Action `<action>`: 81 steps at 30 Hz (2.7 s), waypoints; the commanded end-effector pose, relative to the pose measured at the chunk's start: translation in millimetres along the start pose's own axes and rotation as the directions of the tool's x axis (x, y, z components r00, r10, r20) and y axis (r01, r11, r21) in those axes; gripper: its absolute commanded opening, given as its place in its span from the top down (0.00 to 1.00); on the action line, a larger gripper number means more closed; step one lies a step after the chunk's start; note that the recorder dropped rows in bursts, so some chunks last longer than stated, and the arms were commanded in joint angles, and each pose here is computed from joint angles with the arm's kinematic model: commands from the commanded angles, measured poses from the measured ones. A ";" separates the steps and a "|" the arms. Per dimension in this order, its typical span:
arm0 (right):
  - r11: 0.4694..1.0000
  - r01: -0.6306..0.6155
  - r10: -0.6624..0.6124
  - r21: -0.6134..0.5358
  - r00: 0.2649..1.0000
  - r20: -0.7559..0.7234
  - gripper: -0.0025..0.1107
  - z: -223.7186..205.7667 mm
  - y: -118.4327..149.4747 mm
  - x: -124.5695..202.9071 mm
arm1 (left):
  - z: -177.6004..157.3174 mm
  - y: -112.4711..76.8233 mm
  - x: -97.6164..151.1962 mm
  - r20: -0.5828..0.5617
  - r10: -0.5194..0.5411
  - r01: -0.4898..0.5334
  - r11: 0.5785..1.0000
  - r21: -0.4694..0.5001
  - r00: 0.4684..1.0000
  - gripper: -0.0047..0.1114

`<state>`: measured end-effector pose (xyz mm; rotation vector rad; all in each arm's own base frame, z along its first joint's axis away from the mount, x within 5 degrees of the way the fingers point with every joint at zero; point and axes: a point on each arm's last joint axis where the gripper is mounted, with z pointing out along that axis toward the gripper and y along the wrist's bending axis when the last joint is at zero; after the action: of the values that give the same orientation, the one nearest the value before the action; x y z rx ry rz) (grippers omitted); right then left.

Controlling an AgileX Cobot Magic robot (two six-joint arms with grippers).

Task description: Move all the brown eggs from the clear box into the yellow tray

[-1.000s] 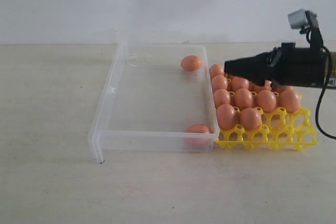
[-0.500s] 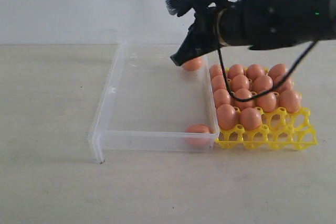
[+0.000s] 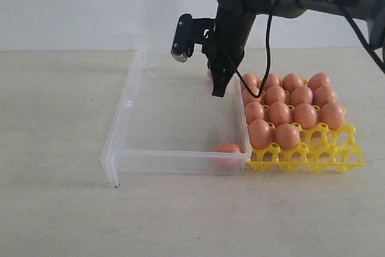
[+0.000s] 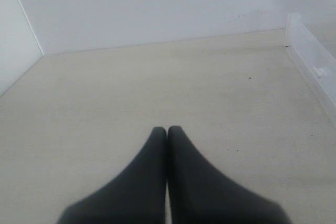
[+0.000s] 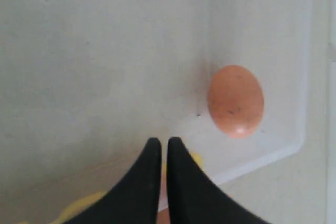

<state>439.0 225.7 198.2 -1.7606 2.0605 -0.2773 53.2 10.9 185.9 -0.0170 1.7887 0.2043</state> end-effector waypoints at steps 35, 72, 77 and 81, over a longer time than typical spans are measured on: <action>0.976 -0.050 0.017 0.210 0.988 0.155 0.44 65.7 -31.3 25.0 | 0.2 -0.2 -0.1 0.000 -0.001 0.001 1.000 0.004 1.000 1.00; 0.976 -0.190 0.172 0.102 0.971 0.165 0.45 94.5 -15.5 28.1 | 0.2 -0.2 -0.1 0.000 -0.001 0.001 1.000 0.004 1.000 1.00; 0.970 -0.228 0.214 0.080 0.964 0.155 0.67 93.9 -14.2 29.0 | 0.2 -0.2 -0.1 0.000 -0.001 0.001 1.000 0.004 1.000 1.00; 0.968 -0.244 0.234 0.061 0.962 0.141 0.98 94.2 -11.9 29.1 | 0.2 -0.2 -0.1 0.000 -0.001 0.001 1.000 0.004 1.000 1.00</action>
<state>490.9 208.7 121.4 -1.4129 2.0412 -0.1811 53.2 10.9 185.9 -0.0170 1.7887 0.2043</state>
